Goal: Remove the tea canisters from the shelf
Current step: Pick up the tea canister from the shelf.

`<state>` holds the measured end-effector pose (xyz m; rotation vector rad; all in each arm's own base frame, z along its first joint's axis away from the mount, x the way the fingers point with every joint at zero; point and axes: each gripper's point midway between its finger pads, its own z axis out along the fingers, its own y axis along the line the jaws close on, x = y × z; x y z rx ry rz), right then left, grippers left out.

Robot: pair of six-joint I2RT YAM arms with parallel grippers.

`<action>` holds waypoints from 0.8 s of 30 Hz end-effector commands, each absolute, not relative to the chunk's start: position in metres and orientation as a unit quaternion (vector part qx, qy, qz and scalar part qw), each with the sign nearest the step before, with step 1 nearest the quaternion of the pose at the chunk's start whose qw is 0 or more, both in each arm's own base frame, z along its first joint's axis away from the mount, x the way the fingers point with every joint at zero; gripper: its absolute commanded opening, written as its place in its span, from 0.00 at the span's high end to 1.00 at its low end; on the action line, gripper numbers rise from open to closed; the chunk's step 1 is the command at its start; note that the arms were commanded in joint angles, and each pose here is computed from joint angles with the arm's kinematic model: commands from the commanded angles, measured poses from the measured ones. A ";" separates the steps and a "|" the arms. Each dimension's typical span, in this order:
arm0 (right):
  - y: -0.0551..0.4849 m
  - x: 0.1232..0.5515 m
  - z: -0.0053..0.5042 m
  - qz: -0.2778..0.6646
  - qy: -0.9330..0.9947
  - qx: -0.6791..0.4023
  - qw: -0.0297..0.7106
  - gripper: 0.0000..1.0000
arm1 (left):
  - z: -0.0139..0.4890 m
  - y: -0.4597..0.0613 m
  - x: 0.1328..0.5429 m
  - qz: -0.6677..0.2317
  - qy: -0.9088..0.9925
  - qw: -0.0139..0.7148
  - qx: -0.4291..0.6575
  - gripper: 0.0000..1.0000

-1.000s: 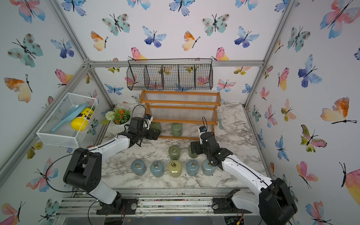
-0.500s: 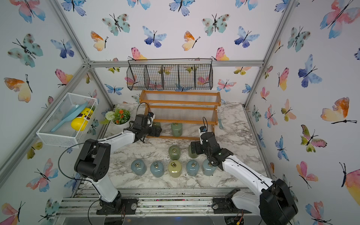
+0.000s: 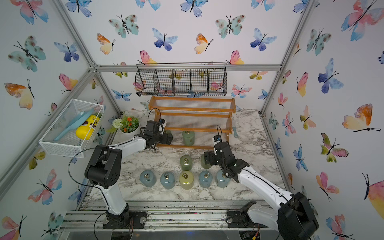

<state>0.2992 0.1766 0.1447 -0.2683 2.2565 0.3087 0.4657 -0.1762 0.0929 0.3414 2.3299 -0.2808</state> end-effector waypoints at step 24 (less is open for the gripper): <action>0.170 0.293 0.137 0.114 0.903 -0.099 0.402 0.00 | 0.138 -0.171 0.429 -0.127 0.879 0.430 0.165 0.20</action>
